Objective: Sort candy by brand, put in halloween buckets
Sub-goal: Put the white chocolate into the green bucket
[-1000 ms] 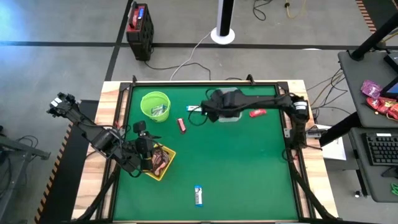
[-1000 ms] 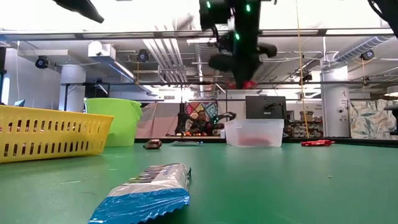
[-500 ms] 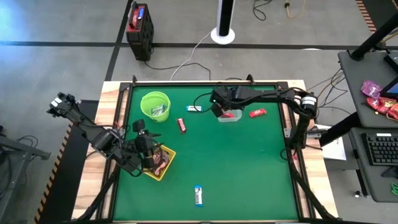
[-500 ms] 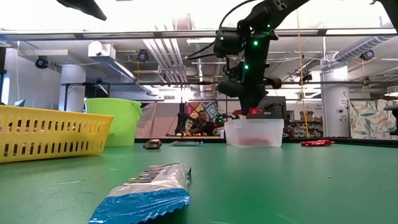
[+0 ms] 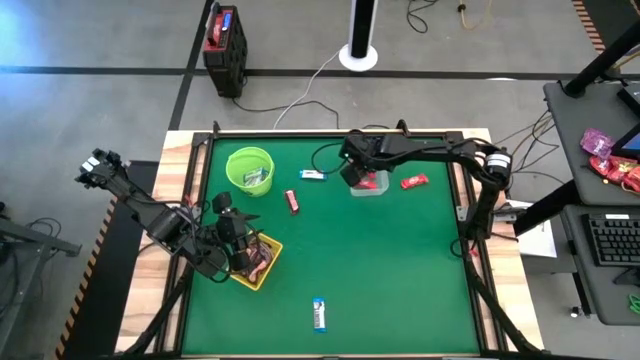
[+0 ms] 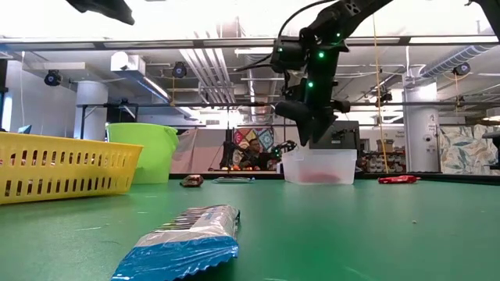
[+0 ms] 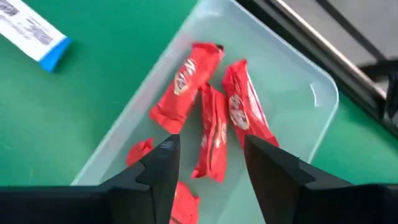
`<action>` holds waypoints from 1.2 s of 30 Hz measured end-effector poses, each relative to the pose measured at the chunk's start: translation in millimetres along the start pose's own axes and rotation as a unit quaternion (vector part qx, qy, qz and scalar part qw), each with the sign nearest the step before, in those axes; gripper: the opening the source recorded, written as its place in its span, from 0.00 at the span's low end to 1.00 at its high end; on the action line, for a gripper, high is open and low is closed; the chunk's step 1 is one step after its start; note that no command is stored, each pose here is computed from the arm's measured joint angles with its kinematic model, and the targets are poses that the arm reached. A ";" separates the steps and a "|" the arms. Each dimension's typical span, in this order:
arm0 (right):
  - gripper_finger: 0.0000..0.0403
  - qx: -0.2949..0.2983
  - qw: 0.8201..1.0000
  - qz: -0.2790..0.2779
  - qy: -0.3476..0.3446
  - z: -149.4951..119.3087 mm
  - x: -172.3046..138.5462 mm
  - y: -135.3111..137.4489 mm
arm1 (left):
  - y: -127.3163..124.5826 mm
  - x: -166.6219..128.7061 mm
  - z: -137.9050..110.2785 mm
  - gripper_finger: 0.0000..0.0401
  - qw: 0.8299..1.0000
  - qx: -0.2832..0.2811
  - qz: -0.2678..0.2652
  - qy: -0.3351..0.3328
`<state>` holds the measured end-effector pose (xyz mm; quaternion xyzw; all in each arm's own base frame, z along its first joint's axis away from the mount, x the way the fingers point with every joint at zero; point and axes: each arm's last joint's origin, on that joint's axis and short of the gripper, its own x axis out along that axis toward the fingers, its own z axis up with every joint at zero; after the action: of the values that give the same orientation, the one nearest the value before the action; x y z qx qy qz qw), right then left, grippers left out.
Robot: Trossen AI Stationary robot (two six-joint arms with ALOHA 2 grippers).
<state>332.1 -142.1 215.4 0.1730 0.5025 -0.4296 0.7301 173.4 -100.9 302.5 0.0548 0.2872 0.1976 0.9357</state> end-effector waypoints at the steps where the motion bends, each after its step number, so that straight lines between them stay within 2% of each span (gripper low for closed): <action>1: 0.43 -0.006 1.000 0.003 -0.005 1.0 -1.1 0.1 | -0.1 0.0 0.1 0.35 1.000 -0.003 0.000 0.000; 4: 0.45 -0.041 0.998 0.030 -0.034 8.1 -7.5 2.1 | -0.1 0.0 0.2 0.35 1.000 -0.010 0.000 -0.001; 7: 0.46 -0.109 0.985 0.107 -0.074 19.9 -13.4 10.0 | 0.8 0.0 0.7 0.35 1.000 -0.010 0.015 -0.011; 10: 0.45 -0.198 0.957 0.175 -0.120 29.0 -15.4 19.1 | 2.2 -0.2 1.6 0.35 0.999 -0.003 0.038 -0.025; 14: 0.44 -0.339 0.903 0.217 -0.150 29.9 -7.2 27.8 | 4.4 -2.6 6.0 0.35 0.997 0.009 0.058 -0.042; 15: 0.44 -0.357 0.893 0.225 -0.155 30.0 -4.1 30.1 | 5.0 -3.3 7.2 0.35 0.997 0.010 0.062 -0.046; 17: 0.45 -0.367 0.884 0.234 -0.171 32.3 1.7 34.7 | 5.8 -4.1 8.5 0.35 0.996 0.015 0.070 -0.051; 22: 0.46 -0.348 0.884 0.238 -0.201 38.6 22.2 46.9 | 7.8 -4.6 9.5 0.35 0.992 0.031 0.100 -0.066; 30: 0.47 -0.330 0.893 0.243 -0.185 55.8 45.9 65.6 | 10.3 -5.8 9.1 0.35 0.990 0.051 0.111 -0.067; 36: 0.50 -0.320 0.906 0.250 -0.116 68.3 70.4 67.9 | 10.3 -5.6 8.6 0.35 0.990 0.053 0.112 -0.066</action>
<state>435.4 -181.9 170.9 -0.0017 0.4651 -0.0661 0.8828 170.4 -93.6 314.7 0.1488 0.2270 0.2814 0.9204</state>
